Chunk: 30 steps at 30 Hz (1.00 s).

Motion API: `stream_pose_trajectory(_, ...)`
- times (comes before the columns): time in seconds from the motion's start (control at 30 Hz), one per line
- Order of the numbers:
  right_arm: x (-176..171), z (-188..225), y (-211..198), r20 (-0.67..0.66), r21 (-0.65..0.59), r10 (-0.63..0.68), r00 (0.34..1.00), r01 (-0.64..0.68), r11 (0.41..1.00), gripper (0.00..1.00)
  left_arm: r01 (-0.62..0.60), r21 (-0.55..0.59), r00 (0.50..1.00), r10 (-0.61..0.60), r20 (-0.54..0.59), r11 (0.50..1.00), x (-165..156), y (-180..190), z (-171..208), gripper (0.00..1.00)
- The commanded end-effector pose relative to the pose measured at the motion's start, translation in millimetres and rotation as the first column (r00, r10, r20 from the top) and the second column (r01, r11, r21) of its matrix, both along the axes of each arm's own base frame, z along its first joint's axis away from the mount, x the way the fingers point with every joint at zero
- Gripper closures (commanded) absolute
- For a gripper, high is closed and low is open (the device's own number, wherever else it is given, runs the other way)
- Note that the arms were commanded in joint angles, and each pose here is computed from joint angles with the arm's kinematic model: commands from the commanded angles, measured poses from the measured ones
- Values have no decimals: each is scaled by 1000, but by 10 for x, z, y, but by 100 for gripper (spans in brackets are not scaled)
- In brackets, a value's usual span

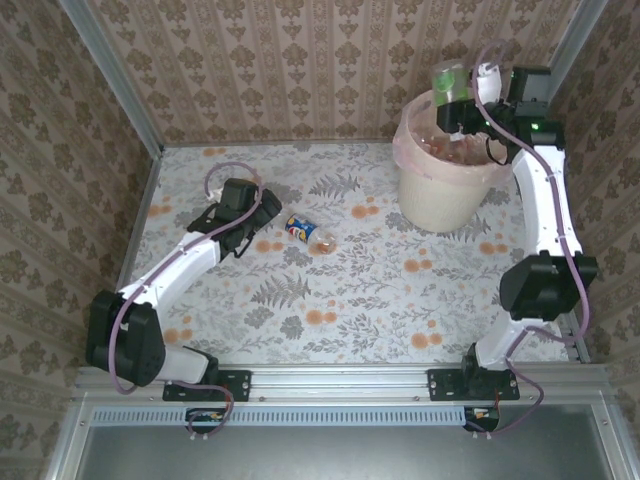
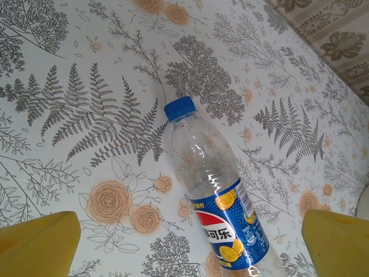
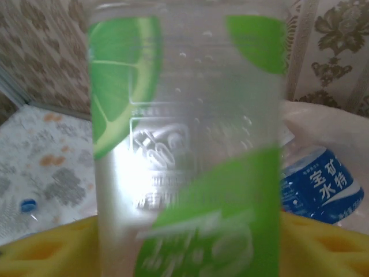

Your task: Put the plastic bottles in the bin

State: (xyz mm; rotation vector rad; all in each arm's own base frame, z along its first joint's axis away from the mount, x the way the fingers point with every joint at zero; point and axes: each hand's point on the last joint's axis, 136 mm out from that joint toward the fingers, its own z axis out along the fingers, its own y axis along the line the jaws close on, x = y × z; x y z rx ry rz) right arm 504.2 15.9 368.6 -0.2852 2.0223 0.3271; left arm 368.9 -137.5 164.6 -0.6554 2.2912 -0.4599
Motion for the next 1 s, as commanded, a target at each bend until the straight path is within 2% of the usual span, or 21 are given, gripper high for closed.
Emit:
stream_pose_trajectory(0.0,-17,-251,-64,-108,-75,-19,994,11,997,10,-17,4,1000,18,-6,1000,7,24,-60,0)
stream_pose_trajectory(0.13,-75,-122,2,-69,-49,-2,998,-2,999,1,-22,-7,999,22,-26,1000,16,12,-104,0)
stream_pose_trajectory(0.53,-292,188,13,68,59,-99,993,95,994,0,57,-77,991,-66,-116,995,170,-244,-340,0)
stream_pose_trajectory(0.67,-135,57,71,20,36,-139,990,138,990,2,63,-84,988,-74,-133,995,200,-281,-372,0)
stream_pose_trajectory(0.77,-1,-185,-14,-62,-64,-242,968,238,969,9,63,-84,987,-75,-145,994,194,-286,-396,0)
stream_pose_trajectory(0.97,-87,-687,-189,-151,-143,-346,926,325,935,19,45,-66,986,-55,-158,997,140,-220,-436,0)
